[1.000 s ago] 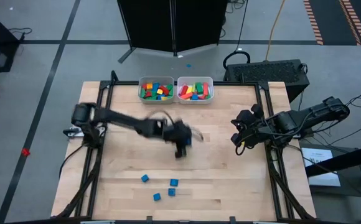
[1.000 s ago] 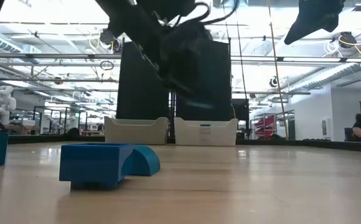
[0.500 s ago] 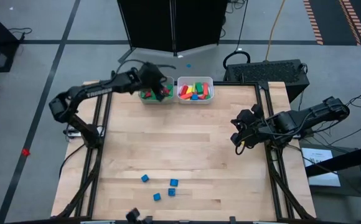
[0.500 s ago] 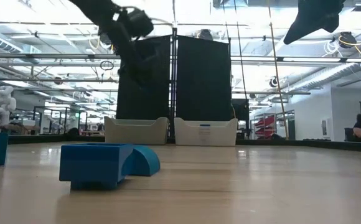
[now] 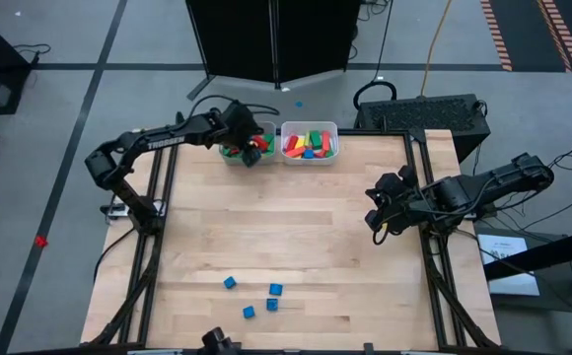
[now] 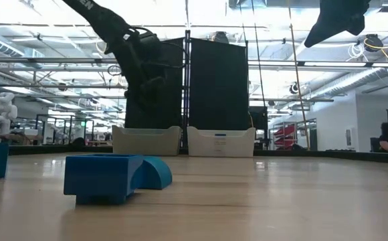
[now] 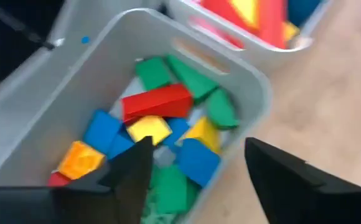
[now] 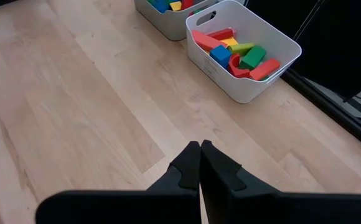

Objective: Sort blocks by size
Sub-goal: Put the blue triangular block into the gray bin, then put the blue half-circle block into the gray bin

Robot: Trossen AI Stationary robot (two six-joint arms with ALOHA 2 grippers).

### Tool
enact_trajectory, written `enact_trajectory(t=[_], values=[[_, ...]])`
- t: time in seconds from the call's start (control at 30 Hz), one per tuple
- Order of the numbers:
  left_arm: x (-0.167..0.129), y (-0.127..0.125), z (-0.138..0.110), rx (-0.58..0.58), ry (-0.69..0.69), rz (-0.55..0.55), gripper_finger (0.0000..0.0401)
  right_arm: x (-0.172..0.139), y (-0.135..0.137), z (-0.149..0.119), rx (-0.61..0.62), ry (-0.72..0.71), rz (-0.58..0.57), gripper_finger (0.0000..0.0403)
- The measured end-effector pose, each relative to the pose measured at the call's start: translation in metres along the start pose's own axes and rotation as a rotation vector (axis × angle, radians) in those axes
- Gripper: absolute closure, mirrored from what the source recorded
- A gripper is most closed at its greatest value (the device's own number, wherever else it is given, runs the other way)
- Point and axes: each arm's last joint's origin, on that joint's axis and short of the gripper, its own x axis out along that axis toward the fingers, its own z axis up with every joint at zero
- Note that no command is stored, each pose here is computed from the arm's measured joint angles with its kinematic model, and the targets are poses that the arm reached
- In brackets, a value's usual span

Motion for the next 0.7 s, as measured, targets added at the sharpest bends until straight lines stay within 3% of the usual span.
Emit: enact_trajectory(t=[0.17, 0.27, 0.37, 0.5, 0.57, 0.7], values=[[-0.008, -0.010, 0.001, 0.011, 0.067, -0.147, 0.0121, 0.000, 0.000, 0.000, 0.000, 0.000, 0.000, 0.0403], [-0.014, -0.031, -0.003, -0.013, 0.136, -0.366, 0.0118, 0.000, 0.000, 0.000, 0.000, 0.001, 0.001, 0.0403], [-0.024, -0.076, -0.010, 0.057, 0.214, -0.531, 0.0117, 0.000, 0.000, 0.000, 0.000, 0.001, 0.001, 0.0403], [-0.039, -0.154, -0.028, 0.271, 0.247, -0.574, 0.0117, 0.000, 0.000, 0.000, -0.001, 0.001, 0.001, 0.0403], [-0.047, -0.195, -0.040, 0.369, 0.181, -0.584, 0.0116, 0.000, 0.000, 0.000, -0.001, 0.002, 0.002, 0.0403], [-0.058, -0.257, -0.075, 0.434, 0.026, -0.613, 0.0116, 0.000, 0.000, 0.000, -0.008, 0.003, 0.003, 0.0403]])
